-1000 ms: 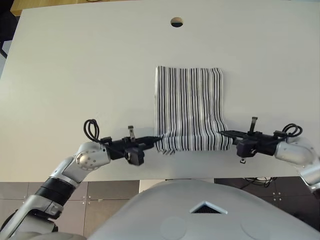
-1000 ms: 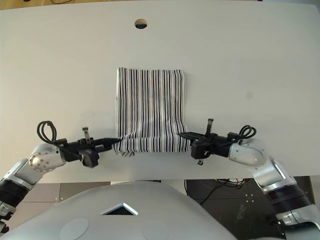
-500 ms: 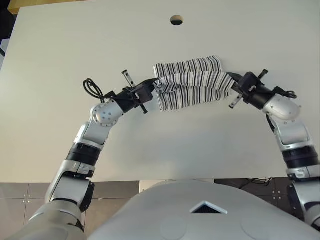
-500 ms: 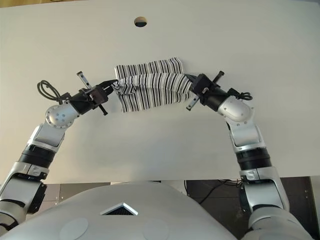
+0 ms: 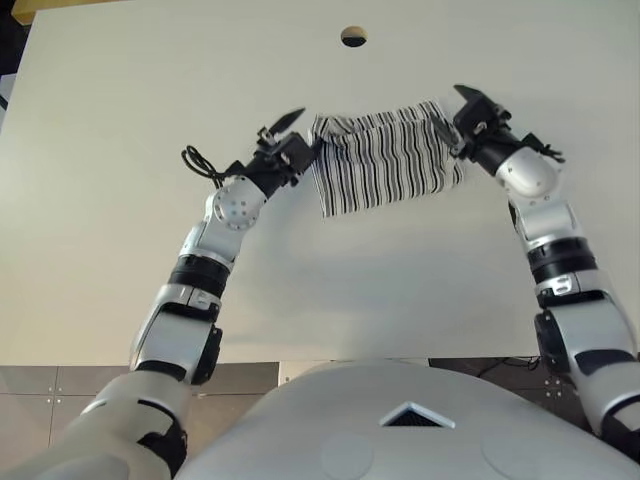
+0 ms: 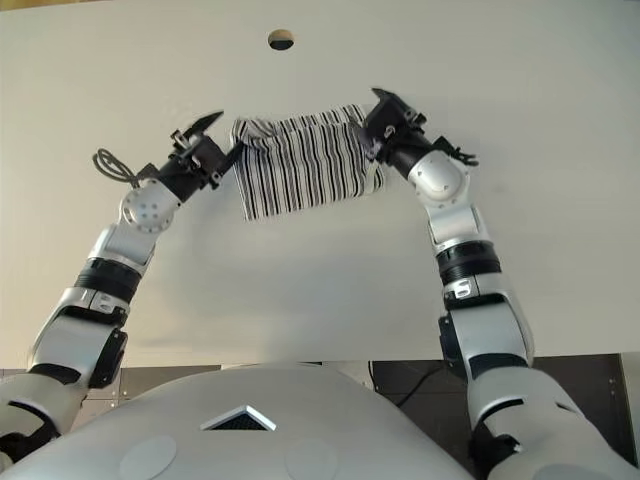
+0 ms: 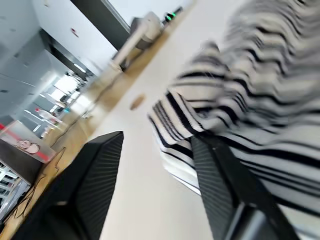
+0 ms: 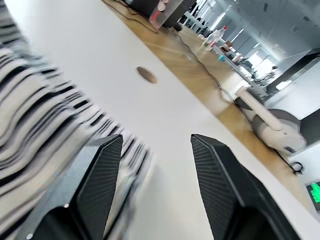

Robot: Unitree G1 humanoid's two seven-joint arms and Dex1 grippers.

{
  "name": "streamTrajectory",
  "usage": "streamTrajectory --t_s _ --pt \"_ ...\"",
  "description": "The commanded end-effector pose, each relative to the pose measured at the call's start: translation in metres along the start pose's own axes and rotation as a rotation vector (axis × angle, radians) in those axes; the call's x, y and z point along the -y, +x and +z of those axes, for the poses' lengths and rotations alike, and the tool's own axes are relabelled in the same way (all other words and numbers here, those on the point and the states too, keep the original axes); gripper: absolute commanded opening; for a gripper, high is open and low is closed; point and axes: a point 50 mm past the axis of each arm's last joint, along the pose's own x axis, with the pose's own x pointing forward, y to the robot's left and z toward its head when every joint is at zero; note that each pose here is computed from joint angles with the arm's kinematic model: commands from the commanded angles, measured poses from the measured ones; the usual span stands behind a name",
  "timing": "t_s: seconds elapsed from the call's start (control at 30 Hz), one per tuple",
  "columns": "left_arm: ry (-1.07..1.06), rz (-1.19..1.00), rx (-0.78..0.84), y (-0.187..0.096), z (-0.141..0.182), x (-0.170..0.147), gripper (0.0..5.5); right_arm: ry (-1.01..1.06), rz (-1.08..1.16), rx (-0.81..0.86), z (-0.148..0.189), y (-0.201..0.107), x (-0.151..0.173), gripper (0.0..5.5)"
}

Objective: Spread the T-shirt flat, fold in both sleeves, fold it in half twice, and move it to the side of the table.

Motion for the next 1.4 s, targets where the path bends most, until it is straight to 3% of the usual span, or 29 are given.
streamTrajectory --t_s 0.03,0.13,0.2,0.27,0.37,0.5,0.67,0.77,0.9,0.97,1.03,1.23,1.33,1.4 --pt "-0.032 0.123 -0.109 0.007 -0.016 -0.018 3.1 0.01 -0.091 -0.02 0.008 0.021 0.01 2.51" --pt "-0.046 0.209 -0.205 -0.006 -0.036 -0.024 3.66 0.025 -0.08 0.114 0.019 0.015 0.006 2.51" --pt "-0.063 0.268 -0.232 -0.015 -0.044 -0.027 3.96 0.018 0.064 0.26 0.033 0.005 -0.02 2.51" --pt "-0.108 0.348 -0.228 -0.016 -0.044 -0.033 4.23 0.033 0.203 0.299 0.039 0.002 -0.048 2.51" --pt "-0.223 0.491 -0.198 -0.007 -0.036 -0.043 4.78 0.122 0.308 0.179 0.027 0.016 -0.071 2.51" --pt "-0.354 0.59 -0.137 0.012 -0.019 -0.036 5.45 0.314 0.265 -0.072 0.001 0.033 -0.075 2.51" --pt "-0.499 0.579 -0.023 0.037 0.01 -0.013 5.48 0.657 -0.06 -0.388 -0.049 0.017 -0.049 2.51" --pt "-0.525 0.606 -0.049 0.04 0.008 -0.007 5.48 0.857 -0.502 -0.428 -0.083 -0.021 0.002 2.51" --pt "-0.459 0.695 -0.072 0.026 -0.004 -0.006 5.48 0.977 -1.111 -0.451 -0.118 -0.097 0.068 2.51" --pt "-0.443 0.714 -0.038 0.025 0.0 -0.004 5.48 1.04 -1.286 -0.462 -0.128 -0.122 0.078 2.51" --pt "-0.422 0.71 0.002 0.026 0.005 0.0 5.48 1.095 -1.348 -0.461 -0.131 -0.127 0.074 2.51" --pt "-0.414 0.72 0.118 0.026 0.018 0.004 5.48 0.926 -1.431 -0.338 -0.116 -0.12 0.08 2.51" --pt "-0.41 0.742 0.218 0.022 0.028 0.003 5.48 0.51 -1.389 0.018 -0.065 -0.103 0.102 2.51" --pt "-0.401 0.745 0.335 0.021 0.047 0.01 5.48 0.311 -1.231 0.319 -0.017 -0.081 0.085 2.51"
